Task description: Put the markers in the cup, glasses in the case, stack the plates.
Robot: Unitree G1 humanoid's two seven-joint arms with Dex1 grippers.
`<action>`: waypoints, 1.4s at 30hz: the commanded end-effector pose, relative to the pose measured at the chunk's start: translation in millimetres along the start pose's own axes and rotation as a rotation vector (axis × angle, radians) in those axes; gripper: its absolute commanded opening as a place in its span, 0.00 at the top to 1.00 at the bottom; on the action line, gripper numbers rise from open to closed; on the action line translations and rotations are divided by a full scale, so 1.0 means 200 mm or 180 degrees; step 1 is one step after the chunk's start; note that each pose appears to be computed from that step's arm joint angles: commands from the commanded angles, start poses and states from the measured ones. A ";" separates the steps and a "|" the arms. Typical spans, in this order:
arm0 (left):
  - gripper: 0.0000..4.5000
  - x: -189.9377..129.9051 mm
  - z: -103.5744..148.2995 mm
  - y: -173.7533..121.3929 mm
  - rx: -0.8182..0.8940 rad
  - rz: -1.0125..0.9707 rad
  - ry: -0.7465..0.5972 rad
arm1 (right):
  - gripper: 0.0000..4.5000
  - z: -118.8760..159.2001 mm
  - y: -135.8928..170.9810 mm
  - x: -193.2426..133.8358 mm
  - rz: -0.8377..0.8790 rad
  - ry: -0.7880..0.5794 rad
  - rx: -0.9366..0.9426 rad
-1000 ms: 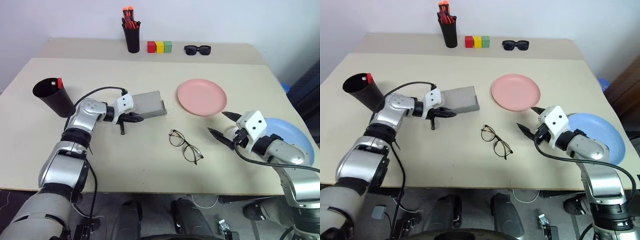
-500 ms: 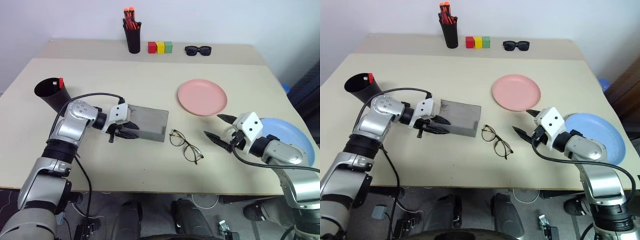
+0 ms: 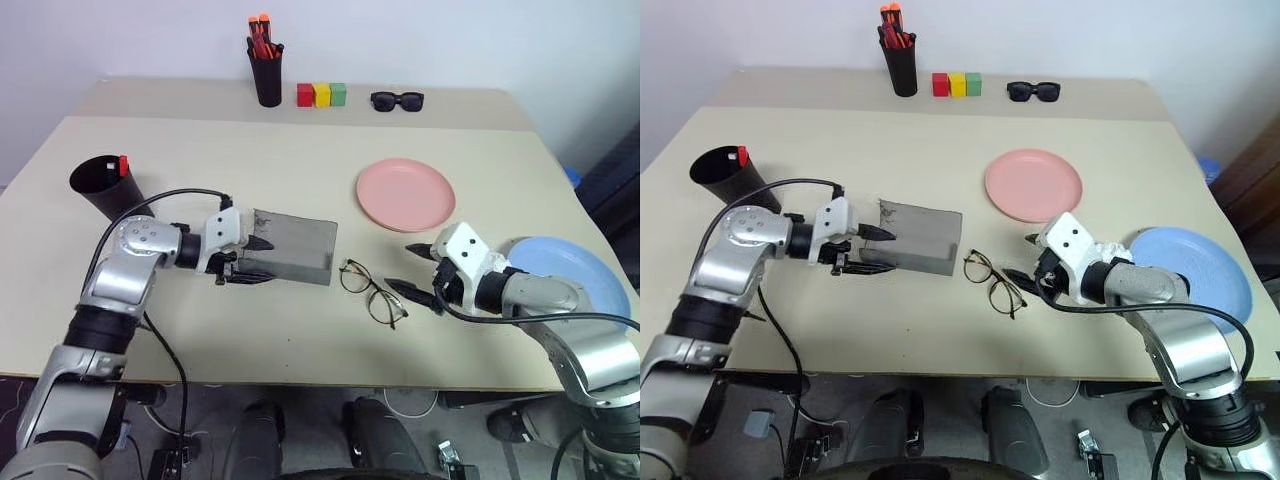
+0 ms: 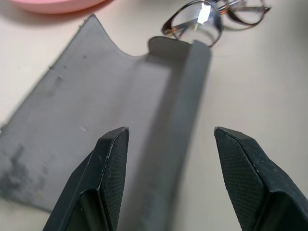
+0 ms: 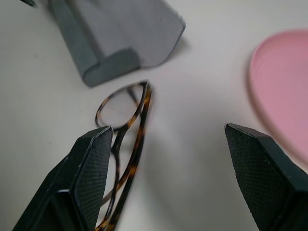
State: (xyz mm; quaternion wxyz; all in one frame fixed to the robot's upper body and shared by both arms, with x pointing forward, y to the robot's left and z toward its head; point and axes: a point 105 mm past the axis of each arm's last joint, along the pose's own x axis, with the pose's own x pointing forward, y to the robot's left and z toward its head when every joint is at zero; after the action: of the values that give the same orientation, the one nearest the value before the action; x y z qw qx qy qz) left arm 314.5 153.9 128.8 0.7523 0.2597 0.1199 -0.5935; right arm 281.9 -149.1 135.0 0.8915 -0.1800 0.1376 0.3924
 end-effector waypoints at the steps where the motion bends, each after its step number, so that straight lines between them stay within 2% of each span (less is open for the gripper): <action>1: 0.36 -0.02 0.04 -0.04 -0.0003 0.0062 -0.0031 | 0.16 0.06 0.04 0.00 0.0070 -0.0081 -0.0136; 9: 0.36 -0.02 0.05 -0.14 -0.0133 -0.0005 -0.0063 | 0.16 0.03 0.06 0.03 0.0063 0.0116 0.0042; 14: 0.36 -0.06 0.06 -0.14 -0.0032 0.0223 -0.0104 | 0.16 0.03 0.08 0.10 -0.0045 0.0269 0.0175; 22: 0.36 -0.15 0.15 -0.14 0.0010 0.0433 -0.0344 | 0.16 0.04 0.10 0.15 -0.0139 0.0354 0.0266; 29: 0.36 -0.15 0.14 -0.29 -0.0083 0.0414 -0.0436 | 0.16 -0.01 0.11 0.15 -0.0202 0.0556 0.0222; 32: 0.35 -0.13 0.13 -0.30 -0.0154 0.0502 -0.0446 | 0.35 -0.02 0.10 0.14 -0.0206 0.0589 0.0226; 36: 0.35 -0.11 0.12 -0.29 -0.0253 0.0608 -0.0487 | 0.81 -0.02 0.10 0.15 -0.0200 0.0602 0.0222; 38: 0.35 -0.11 0.11 -0.30 -0.0311 0.0667 -0.0508 | 0.99 -0.02 0.10 0.15 -0.0195 0.0599 0.0224; 42: 0.35 -0.11 0.09 -0.31 -0.0412 0.0760 -0.0523 | 0.99 -0.01 0.10 0.14 -0.0196 0.0609 0.0167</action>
State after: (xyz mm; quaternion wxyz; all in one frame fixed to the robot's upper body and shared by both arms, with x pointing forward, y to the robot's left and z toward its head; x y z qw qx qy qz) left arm 248.4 152.7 130.3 0.8352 0.1698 0.0830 -0.5164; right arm 285.9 -118.8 110.3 0.8894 -0.1837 0.2404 0.3426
